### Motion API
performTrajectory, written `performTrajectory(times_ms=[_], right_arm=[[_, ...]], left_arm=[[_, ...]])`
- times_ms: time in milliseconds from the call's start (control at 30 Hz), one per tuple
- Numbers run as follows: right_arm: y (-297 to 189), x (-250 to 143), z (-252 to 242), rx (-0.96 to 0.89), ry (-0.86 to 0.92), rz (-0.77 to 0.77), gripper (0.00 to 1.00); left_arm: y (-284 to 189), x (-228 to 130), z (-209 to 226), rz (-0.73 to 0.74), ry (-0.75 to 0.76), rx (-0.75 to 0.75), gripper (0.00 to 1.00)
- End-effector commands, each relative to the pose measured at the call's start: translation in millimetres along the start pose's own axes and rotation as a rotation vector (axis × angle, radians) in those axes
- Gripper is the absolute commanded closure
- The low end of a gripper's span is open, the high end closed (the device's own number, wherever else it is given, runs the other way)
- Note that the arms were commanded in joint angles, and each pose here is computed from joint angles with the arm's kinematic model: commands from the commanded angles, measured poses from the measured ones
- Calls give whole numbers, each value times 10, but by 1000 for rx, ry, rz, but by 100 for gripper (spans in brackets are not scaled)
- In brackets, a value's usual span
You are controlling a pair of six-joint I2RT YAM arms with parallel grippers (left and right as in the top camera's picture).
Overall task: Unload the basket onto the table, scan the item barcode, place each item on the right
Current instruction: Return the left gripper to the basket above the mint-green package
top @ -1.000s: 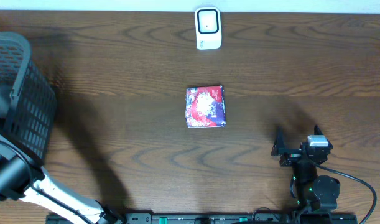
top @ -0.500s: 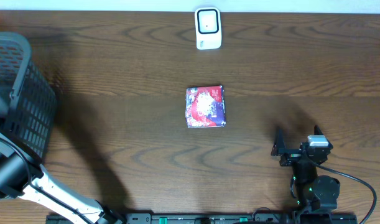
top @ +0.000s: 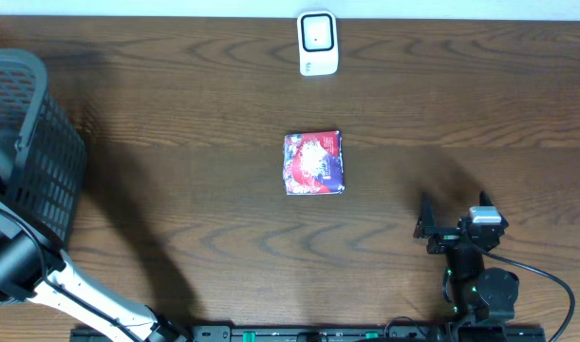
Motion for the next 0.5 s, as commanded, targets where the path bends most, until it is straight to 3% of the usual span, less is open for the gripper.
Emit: performTrajectory(times_ms=[0,267,467], right_arm=[[-2,-8,14,10,-8,2,1],[-2,-8,14,10,-8,2,1],[-2,-8,14,10,-8,2,1]], left_arm=[[-305,14,-88,-29,-25,-169,93],[-1610,38,-139,-321,-55,-625,93],[-2700,-261,65,-582,-2,-909,93]])
Point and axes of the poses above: each gripper's point midway between its finger pads, its own y axis out along the fingers, its own z axis along the line the jaws close on, x = y × z, the point moved 3 cm from there along -y, back along the fingers, and after that the axes turned 13 degrees about y, right-handed, at the moved point
